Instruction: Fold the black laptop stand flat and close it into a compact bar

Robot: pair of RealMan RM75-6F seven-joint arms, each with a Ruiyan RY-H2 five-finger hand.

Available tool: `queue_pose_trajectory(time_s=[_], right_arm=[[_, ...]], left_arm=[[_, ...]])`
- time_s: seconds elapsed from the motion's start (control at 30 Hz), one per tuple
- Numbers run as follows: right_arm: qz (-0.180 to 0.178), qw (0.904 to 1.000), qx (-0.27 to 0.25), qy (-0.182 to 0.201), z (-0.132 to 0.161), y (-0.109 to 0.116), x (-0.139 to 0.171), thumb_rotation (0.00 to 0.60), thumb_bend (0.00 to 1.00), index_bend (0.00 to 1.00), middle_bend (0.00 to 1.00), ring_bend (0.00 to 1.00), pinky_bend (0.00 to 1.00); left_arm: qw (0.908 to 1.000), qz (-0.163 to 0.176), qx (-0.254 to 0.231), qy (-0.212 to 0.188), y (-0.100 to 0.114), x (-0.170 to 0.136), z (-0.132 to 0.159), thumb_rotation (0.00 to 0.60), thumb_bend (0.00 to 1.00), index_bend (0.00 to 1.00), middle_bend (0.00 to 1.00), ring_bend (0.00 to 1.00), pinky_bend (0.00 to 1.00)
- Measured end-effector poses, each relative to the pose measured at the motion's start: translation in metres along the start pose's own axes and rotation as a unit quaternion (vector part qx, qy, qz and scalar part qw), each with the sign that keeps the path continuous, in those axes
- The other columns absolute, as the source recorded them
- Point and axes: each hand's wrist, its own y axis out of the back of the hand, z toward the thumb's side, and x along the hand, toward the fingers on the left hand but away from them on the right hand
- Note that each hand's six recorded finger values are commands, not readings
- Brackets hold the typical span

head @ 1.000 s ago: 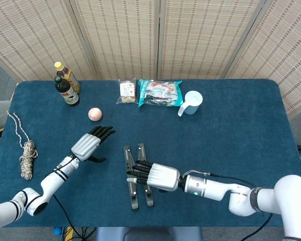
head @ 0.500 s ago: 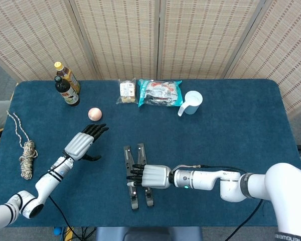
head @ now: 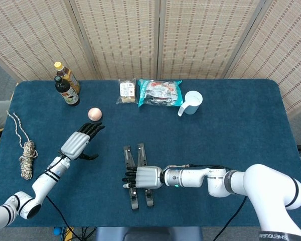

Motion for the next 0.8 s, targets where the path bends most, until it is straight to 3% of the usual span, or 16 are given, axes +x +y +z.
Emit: queue_pose_trajectory(time_s=[0.47,0.8], right_arm=[[0.002,1.0,0.005,0.006,-0.003,-0.001,-0.013,0.6,0.05,0.0,0.13,0.0,0.0],[0.003,1.0,0.003,0.005,-0.004,0.0,-0.018,0.6,0.12,0.07,0.19,0.0,0.0]], left_arm=[[1.0,0.003,-0.008,0.002,-0.001,-0.003,-0.004,0.6,0.17,0.04,0.0,0.0,0.0],[0.9999,0.005,-0.011,0.001,-0.001,-0.005,-0.004,0.6,0.17,0.04,0.0,0.0,0.0]])
